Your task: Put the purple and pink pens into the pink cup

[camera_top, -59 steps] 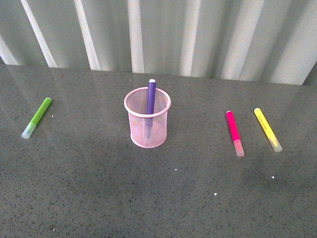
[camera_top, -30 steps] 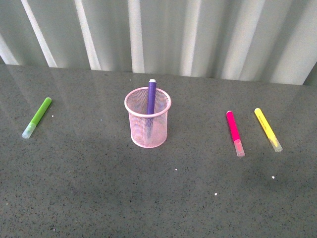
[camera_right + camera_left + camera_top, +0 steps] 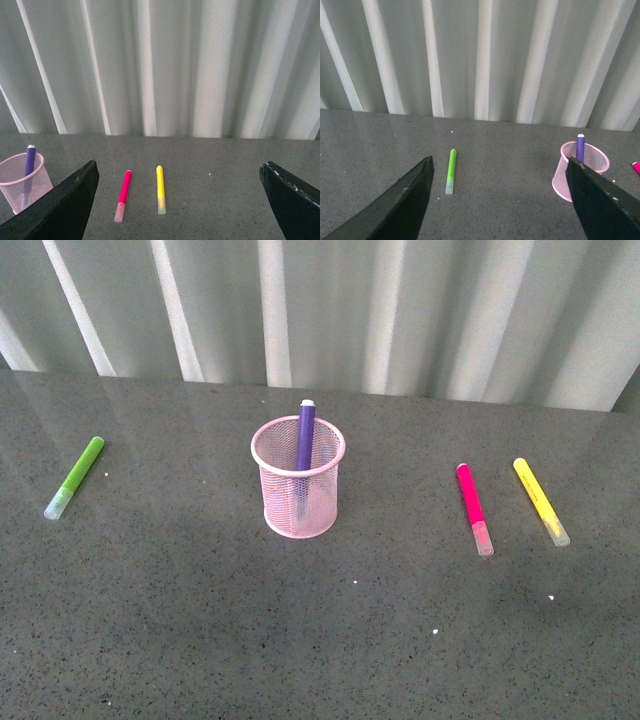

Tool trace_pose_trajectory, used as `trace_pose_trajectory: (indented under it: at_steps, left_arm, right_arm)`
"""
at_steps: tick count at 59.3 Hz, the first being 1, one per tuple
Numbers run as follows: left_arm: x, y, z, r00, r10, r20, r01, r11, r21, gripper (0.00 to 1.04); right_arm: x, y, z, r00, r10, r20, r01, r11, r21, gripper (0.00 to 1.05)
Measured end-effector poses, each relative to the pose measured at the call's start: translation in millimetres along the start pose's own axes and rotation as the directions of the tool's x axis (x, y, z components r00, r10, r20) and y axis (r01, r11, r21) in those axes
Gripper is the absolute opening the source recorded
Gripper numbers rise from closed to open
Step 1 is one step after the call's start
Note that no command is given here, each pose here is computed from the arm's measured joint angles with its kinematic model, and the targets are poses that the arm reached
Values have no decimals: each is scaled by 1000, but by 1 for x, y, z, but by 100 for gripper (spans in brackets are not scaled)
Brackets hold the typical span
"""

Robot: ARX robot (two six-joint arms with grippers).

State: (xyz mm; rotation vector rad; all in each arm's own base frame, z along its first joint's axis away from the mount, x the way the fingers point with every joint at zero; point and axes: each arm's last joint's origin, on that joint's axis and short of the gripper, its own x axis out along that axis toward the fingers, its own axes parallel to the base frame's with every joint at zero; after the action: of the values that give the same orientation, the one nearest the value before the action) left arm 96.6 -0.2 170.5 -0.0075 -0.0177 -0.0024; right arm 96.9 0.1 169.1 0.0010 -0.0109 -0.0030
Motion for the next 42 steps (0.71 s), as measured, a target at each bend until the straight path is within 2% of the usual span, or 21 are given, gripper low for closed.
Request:
trace_pose_trajectory:
  at_steps: [2, 5, 7, 17, 20, 29, 35, 42]
  left_arm:
    - [0, 0, 0, 1000, 0, 0, 0, 1000, 0, 89]
    - [0, 0, 0, 1000, 0, 0, 0, 1000, 0, 98]
    - [0, 0, 0, 1000, 0, 0, 0, 1000, 3, 99]
    - [0, 0, 0, 1000, 0, 2, 0, 1000, 3, 98]
    - [0, 0, 0, 1000, 0, 2, 0, 1000, 3, 98]
    - [0, 0, 0, 1000, 0, 1, 0, 1000, 3, 98]
    - [0, 0, 0, 1000, 0, 2, 0, 1000, 3, 98]
    - [0, 0, 0, 1000, 0, 2, 0, 1000, 3, 98]
  right_arm:
    - [0, -2, -1, 994, -57, -96, 58, 998, 1, 98]
    - [6, -7, -1, 945, -124, -303, 123, 992, -24, 98]
    - [15, -13, -1, 917, -144, -373, 141, 989, -33, 98]
    - [73, -27, 12, 871, -59, -488, 65, 998, -5, 98]
    - [94, -29, 12, 843, -33, -536, 43, 999, 7, 98]
    - [150, -27, -4, 745, -27, -666, 32, 999, -4, 98]
    - [181, -18, -15, 706, -6, -708, 3, 1000, -5, 98]
    - [212, -5, -25, 680, 2, -733, -26, 999, -22, 98]
